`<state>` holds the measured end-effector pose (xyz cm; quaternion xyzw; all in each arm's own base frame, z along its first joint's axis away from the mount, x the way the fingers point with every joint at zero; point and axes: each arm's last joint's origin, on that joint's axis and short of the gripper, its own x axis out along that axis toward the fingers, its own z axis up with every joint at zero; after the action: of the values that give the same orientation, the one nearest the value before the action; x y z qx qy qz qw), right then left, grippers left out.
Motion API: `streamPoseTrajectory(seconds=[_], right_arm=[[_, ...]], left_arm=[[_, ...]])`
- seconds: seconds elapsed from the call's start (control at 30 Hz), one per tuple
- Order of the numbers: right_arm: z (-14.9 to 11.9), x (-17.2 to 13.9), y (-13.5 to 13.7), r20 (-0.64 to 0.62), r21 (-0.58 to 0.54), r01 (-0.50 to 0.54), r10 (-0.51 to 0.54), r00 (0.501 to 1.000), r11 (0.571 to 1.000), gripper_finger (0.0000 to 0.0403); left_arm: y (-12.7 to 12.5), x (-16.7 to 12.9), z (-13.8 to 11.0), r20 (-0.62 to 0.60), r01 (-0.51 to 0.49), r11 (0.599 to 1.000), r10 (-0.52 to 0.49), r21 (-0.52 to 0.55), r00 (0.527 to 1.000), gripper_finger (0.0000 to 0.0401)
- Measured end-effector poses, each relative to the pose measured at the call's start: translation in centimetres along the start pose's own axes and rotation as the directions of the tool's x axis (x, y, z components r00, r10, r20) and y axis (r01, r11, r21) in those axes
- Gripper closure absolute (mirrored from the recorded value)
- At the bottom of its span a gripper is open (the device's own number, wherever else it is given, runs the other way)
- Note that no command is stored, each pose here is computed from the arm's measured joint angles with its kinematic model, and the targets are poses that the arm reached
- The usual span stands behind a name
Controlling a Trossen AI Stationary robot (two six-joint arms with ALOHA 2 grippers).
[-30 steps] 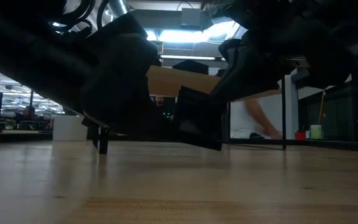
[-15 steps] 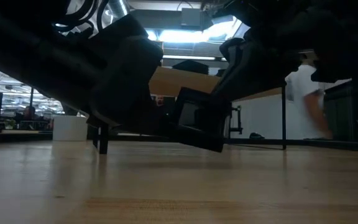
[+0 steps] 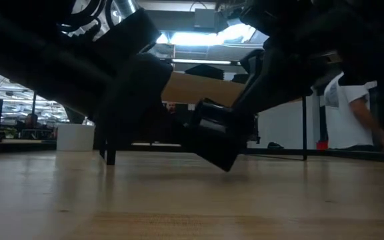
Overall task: Pick & Place Mini shaped plates
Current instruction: Stack the black square plate on top of the black square plate on the shelf
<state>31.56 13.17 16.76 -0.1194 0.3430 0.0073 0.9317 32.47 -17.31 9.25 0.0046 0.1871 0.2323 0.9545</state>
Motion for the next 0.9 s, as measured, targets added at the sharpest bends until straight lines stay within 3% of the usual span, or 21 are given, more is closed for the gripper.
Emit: streamPoseTrajectory(seconds=[0.23,0.4,0.9], right_arm=[[-0.03,0.02,0.07,-0.003,0.032,-0.023,0.023,1.000,0.999,0.0359],[0.04,0.07,0.10,-0.004,0.045,-0.090,0.090,0.996,0.995,0.0349],[-0.01,0.07,0.13,-0.009,0.042,-0.101,0.102,0.995,0.994,0.0230]], left_arm=[[0.02,0.00,0.03,0.004,-0.008,0.990,0.008,0.141,1.000,0.0399],[0.03,0.03,0.06,0.003,-0.008,0.986,0.007,0.168,1.000,0.0399],[0.12,0.04,-0.07,-0.011,-0.008,0.977,0.010,0.212,1.000,0.0399]])
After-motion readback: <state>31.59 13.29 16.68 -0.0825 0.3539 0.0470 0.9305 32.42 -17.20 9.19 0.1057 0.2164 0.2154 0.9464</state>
